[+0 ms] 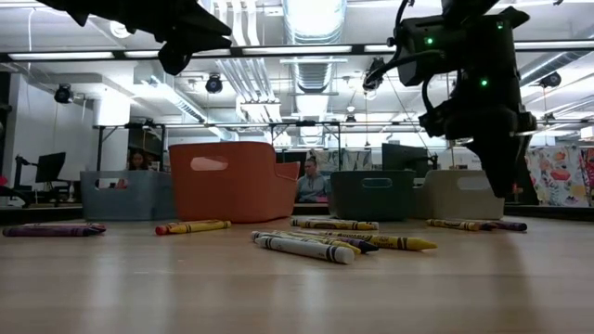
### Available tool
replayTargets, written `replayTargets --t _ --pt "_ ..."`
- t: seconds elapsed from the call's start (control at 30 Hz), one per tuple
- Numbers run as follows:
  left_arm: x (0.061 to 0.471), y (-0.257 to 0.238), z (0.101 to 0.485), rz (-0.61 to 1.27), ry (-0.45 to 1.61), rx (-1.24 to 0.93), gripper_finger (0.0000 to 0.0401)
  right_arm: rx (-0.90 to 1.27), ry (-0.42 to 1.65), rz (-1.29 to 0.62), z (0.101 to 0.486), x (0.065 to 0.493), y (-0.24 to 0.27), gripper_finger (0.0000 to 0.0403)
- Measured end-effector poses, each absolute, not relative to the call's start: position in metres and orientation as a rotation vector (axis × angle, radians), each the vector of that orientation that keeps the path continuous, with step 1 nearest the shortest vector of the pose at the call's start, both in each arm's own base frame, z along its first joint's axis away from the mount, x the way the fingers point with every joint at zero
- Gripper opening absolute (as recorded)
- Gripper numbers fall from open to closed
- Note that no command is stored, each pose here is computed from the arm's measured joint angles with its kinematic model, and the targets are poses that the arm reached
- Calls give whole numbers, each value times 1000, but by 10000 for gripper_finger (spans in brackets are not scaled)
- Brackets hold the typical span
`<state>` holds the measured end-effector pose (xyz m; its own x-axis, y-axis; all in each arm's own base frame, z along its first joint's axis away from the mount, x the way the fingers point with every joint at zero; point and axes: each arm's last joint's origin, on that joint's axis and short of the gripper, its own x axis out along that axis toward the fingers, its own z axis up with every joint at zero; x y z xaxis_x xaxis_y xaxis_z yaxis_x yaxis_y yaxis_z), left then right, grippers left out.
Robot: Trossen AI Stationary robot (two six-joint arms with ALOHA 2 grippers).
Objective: Sort crayons
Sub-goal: Put the purple crayon into the blue bin
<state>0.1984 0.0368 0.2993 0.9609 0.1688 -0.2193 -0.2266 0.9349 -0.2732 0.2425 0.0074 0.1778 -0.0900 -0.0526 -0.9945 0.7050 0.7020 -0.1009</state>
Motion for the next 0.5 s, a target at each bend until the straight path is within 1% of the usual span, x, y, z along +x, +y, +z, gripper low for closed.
replayTargets --t 0.17,0.5 --pt "198 37 299 203 194 -317 84 578 1533 -712 177 243 8 161" --pt "198 36 299 199 197 -326 84 629 1477 -741 170 244 10 166"
